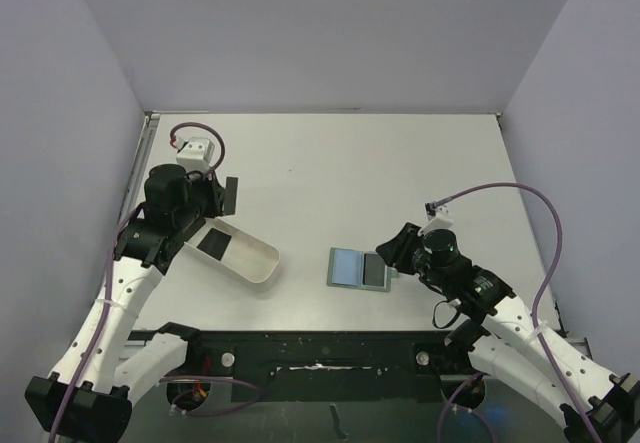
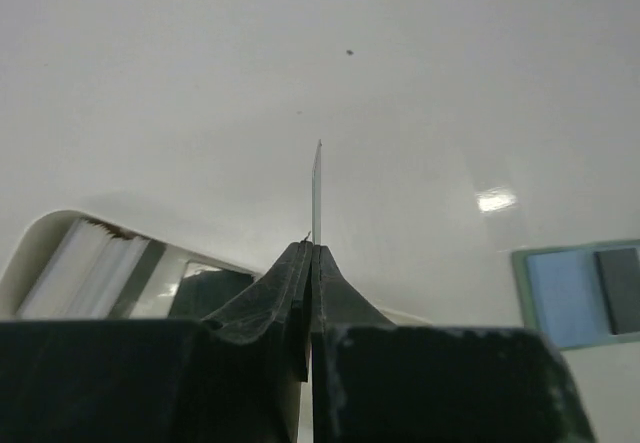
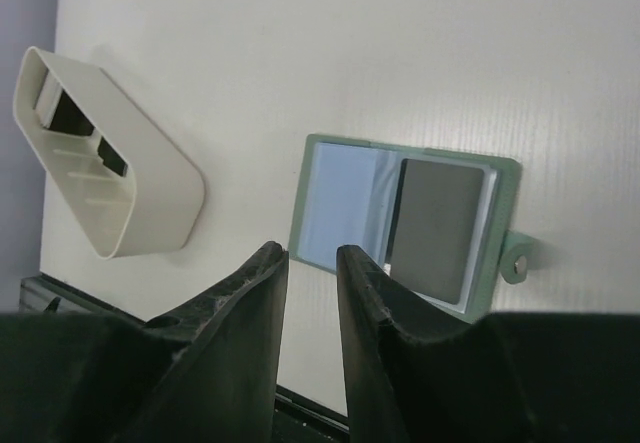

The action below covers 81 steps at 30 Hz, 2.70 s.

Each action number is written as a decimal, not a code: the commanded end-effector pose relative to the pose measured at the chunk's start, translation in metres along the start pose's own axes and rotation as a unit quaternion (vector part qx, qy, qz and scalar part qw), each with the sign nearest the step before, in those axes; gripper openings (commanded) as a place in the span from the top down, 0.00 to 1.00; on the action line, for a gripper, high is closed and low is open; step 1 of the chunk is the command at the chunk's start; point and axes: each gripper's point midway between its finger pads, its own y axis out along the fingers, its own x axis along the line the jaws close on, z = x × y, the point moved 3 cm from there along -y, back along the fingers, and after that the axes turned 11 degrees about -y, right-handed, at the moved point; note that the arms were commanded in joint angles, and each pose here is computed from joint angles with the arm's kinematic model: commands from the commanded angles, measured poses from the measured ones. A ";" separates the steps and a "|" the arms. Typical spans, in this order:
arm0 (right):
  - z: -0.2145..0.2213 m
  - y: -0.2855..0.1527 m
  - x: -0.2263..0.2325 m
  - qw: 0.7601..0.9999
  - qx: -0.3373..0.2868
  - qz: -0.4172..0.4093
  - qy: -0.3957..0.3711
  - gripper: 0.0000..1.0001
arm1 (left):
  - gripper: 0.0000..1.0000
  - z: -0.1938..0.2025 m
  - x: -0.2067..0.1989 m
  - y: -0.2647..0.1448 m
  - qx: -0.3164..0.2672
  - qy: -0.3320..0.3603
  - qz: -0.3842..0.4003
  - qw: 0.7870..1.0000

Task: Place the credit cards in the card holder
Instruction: Pick up the credit card from the storage box.

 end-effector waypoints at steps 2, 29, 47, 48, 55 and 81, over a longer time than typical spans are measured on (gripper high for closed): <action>-0.031 -0.011 0.040 0.992 -0.061 -0.109 0.001 0.72 | 1.00 -0.020 -0.071 -0.010 0.003 -0.119 0.198 0.973; -0.078 -0.036 0.128 0.931 -0.124 -0.342 0.031 0.70 | 1.00 0.059 -0.197 -0.038 0.208 -0.281 0.487 0.800; -0.073 -0.029 0.110 0.949 -0.118 -0.286 0.065 0.62 | 1.00 0.062 -0.202 -0.042 0.206 -0.285 0.494 0.795; -0.072 -0.029 0.109 0.949 -0.118 -0.283 0.067 0.63 | 1.00 0.062 -0.202 -0.042 0.204 -0.285 0.494 0.795; -0.070 -0.029 0.111 0.947 -0.113 -0.293 0.067 0.65 | 1.00 0.063 -0.203 -0.040 0.205 -0.285 0.493 0.796; -0.056 -0.021 0.100 0.957 -0.099 -0.271 0.025 1.00 | 0.60 0.074 -0.195 -0.016 0.199 -0.282 0.414 0.842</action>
